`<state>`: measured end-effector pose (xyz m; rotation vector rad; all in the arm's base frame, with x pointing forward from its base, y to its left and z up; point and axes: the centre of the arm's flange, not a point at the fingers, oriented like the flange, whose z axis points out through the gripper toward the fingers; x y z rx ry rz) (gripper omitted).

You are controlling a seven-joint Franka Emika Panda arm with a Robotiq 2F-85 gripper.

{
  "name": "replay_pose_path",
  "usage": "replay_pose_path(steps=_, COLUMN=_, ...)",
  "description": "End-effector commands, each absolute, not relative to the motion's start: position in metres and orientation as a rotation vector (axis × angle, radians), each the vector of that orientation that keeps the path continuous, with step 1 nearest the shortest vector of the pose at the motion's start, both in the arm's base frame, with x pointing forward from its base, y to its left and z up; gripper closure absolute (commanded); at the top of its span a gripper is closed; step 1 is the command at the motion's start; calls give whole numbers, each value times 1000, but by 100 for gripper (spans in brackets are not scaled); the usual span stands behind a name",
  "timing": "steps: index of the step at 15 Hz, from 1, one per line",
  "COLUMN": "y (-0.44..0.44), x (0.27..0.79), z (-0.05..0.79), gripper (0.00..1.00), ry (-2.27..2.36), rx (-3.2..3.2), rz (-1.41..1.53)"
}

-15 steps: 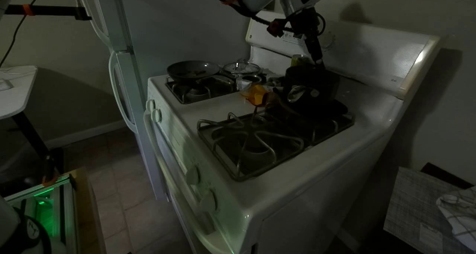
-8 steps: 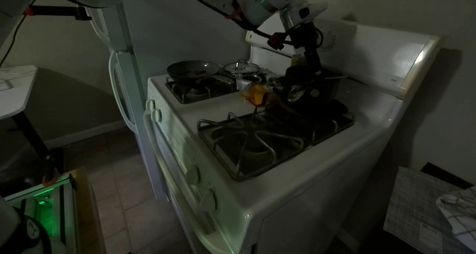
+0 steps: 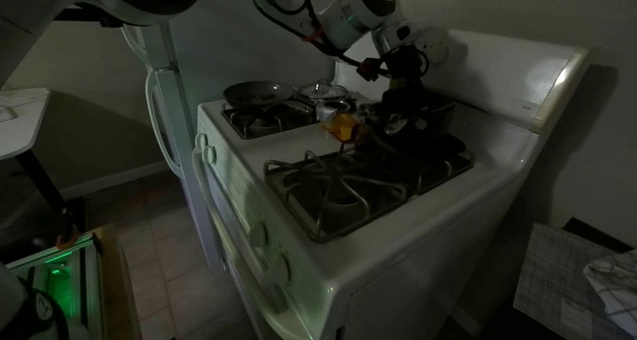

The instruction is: Pick up the spoon from the gray pan on the left and place it in the black pot to the right

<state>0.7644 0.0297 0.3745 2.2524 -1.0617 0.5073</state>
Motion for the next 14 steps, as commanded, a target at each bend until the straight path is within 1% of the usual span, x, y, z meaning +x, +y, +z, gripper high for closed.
replay_pose_path(steps=1, y=32, x=765, z=382, gripper=44, ry=-1145, rx=2180, rz=550)
replay_pose_path(steps=2, y=29, x=759, z=397, gripper=35, ry=-1139, rx=2192, rz=528)
replay_pose_path(steps=4, y=20, x=744, z=432, gripper=22, ry=-1119, rx=2239, rz=490)
replay_pose_path(steps=5, y=16, x=738, z=450, gripper=13, ry=-1127, rx=2269, rz=492)
replay_pose_path(steps=7, y=8, x=728, z=486, gripper=1, ry=-1144, rx=2306, rz=506)
replay_pose_path(steps=9, y=2, x=713, z=521, gripper=0, ry=-1101, rx=2411, rz=515)
replay_pose_path(steps=12, y=4, x=682, z=569, gripper=0, ry=-903, rx=2529, rz=647)
replay_pose_path(steps=13, y=6, x=723, z=560, gripper=0, ry=-987, rx=2437, rz=635)
replay_pose_path(steps=14, y=7, x=716, z=575, gripper=0, ry=-951, rx=2463, rz=663)
